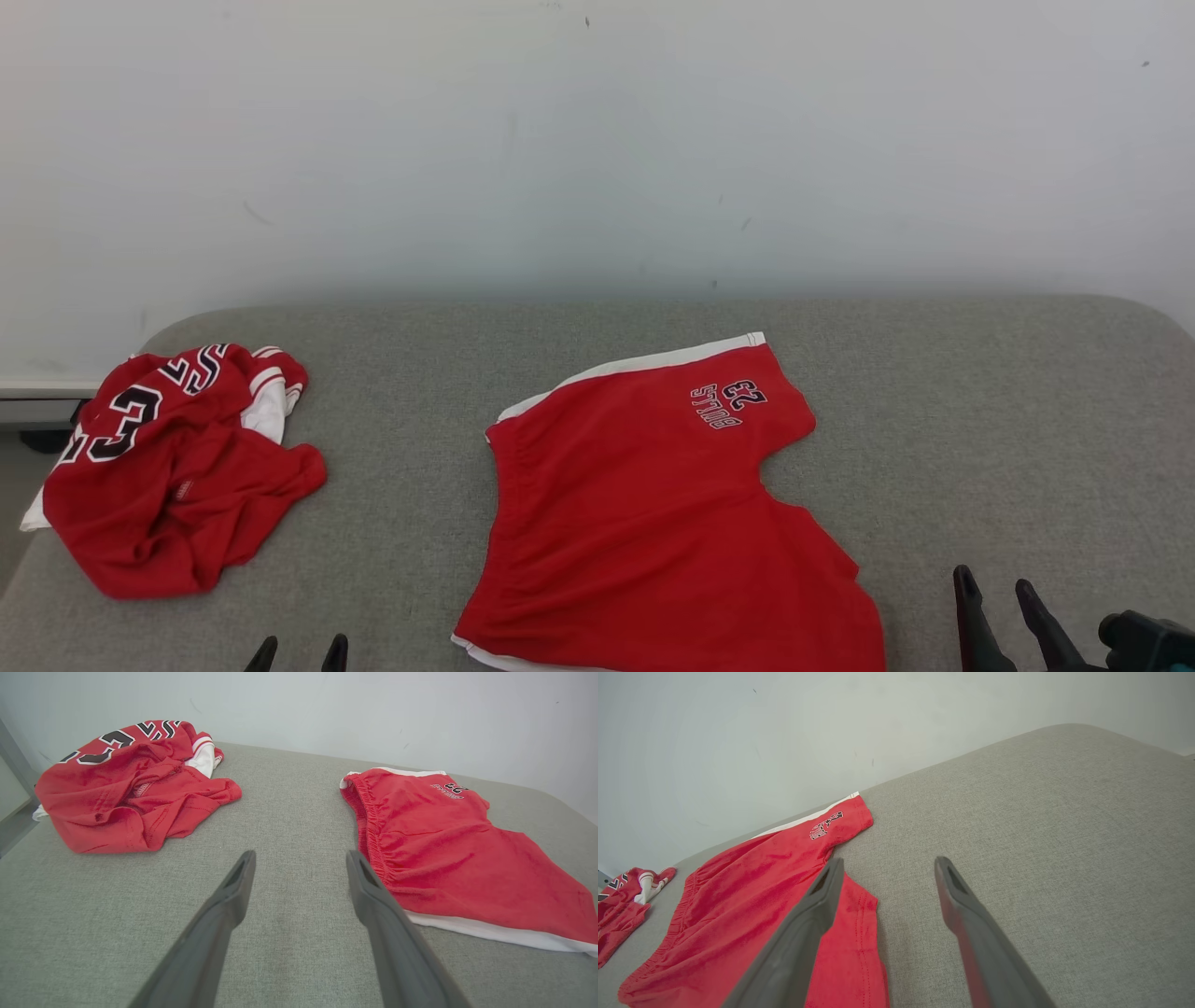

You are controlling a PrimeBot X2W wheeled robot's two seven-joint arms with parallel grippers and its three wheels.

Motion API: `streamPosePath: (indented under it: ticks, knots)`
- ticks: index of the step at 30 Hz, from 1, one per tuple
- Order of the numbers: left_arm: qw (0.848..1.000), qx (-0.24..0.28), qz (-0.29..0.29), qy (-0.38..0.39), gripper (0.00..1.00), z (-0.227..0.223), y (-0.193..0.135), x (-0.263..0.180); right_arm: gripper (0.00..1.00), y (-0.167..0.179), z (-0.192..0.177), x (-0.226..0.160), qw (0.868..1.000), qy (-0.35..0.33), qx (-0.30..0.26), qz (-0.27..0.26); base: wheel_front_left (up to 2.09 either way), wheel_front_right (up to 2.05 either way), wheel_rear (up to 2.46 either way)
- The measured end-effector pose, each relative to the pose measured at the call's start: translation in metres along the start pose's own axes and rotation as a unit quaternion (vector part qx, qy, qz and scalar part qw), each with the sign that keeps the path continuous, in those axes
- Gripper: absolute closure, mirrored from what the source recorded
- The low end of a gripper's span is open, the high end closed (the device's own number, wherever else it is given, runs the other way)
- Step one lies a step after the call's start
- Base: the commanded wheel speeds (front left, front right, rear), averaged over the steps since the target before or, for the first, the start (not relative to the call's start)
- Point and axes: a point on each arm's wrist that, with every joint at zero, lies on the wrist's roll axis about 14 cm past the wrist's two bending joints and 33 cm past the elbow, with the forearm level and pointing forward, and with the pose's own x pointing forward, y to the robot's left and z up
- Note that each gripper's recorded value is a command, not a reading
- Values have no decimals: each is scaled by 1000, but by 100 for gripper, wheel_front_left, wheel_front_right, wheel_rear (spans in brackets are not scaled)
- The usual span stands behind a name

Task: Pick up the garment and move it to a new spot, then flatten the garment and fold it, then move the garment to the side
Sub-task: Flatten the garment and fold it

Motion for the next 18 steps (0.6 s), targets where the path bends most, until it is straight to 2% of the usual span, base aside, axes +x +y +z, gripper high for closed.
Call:
streamPosePath:
  ticks: [5, 11, 13, 18]
  knots:
    - [1000, 0, 1, 3, 0, 3, 0, 2, 0, 3, -7, -1, 1000, 11, 0, 4, 0, 0, 0]
    - [999, 1, -14, 32, 0, -6, -9, 3, 0, 26, -48, -9, 992, 113, -23, 55, 0, 0, 0]
    - [999, 3, -18, 41, 0, -9, -12, 3, 0, 26, -53, -11, 990, 127, -32, 58, 0, 0, 0]
    - [991, 41, -89, 91, 0, -25, -40, 12, 0, 31, -68, -14, 981, 173, -59, 71, 0, 0, 0]
